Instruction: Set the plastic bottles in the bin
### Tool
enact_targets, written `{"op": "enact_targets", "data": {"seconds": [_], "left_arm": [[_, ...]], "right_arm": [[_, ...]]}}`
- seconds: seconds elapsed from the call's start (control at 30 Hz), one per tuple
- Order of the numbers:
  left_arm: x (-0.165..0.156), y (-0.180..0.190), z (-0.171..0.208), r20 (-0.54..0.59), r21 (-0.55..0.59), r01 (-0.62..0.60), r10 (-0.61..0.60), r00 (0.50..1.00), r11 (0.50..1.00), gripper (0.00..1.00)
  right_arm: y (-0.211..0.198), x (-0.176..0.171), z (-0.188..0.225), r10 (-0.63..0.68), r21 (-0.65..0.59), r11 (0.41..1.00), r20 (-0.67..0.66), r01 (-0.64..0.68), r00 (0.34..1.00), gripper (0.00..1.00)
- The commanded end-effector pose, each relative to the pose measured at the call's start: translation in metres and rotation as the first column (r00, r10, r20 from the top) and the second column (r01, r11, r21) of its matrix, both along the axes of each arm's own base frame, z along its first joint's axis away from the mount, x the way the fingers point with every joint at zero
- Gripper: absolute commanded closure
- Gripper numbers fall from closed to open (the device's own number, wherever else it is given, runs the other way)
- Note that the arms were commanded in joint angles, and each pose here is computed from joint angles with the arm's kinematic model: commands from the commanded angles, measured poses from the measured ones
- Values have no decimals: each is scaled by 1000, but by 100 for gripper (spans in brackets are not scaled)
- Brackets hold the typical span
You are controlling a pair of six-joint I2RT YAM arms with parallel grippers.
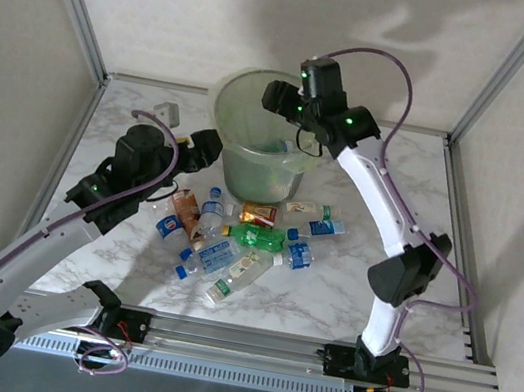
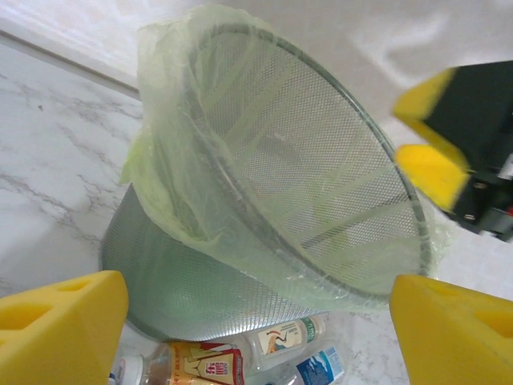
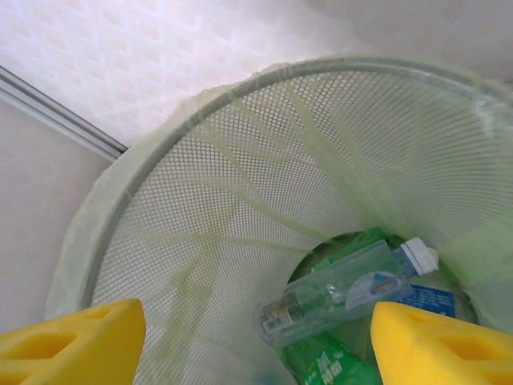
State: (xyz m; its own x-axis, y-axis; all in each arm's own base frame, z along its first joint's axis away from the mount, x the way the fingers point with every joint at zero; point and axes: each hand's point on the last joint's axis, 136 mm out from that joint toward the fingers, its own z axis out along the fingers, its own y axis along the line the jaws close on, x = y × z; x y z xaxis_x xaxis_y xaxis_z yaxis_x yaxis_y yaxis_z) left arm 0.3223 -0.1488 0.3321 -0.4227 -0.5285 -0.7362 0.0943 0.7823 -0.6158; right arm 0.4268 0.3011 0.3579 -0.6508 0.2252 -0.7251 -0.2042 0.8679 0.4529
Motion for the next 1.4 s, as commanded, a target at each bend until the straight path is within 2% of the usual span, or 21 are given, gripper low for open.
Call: {"op": "enact_targets", "data": {"seconds": [0.0,0.27,0.4,0.6,0.9,1.1,1.37], "left_arm": [[-4,17,-7,-24,-1,-62,62,998,998,16],[-15,43,-38,-121,15,-136,137,983,991,16],[-26,63,-71,-213,41,-192,197,957,980,16],[-38,75,-127,-361,98,-214,235,902,972,18],[-55,86,-199,-522,159,-248,294,801,956,20],[-60,93,-230,-585,180,-266,321,745,947,24],[-62,99,-261,-624,187,-286,339,704,940,25]], "right_arm": [[-26,-23,44,-35,31,999,105,31,994,24],[-83,-69,23,-139,-9,990,98,140,985,23],[-95,-91,3,-127,7,992,77,127,989,20],[-83,-120,-17,-9,63,998,64,5,998,17],[-82,-125,-27,-12,39,999,51,10,999,16],[-71,-130,-32,20,45,999,40,-22,999,17],[-61,-137,-36,49,49,998,31,-51,998,16]]}}
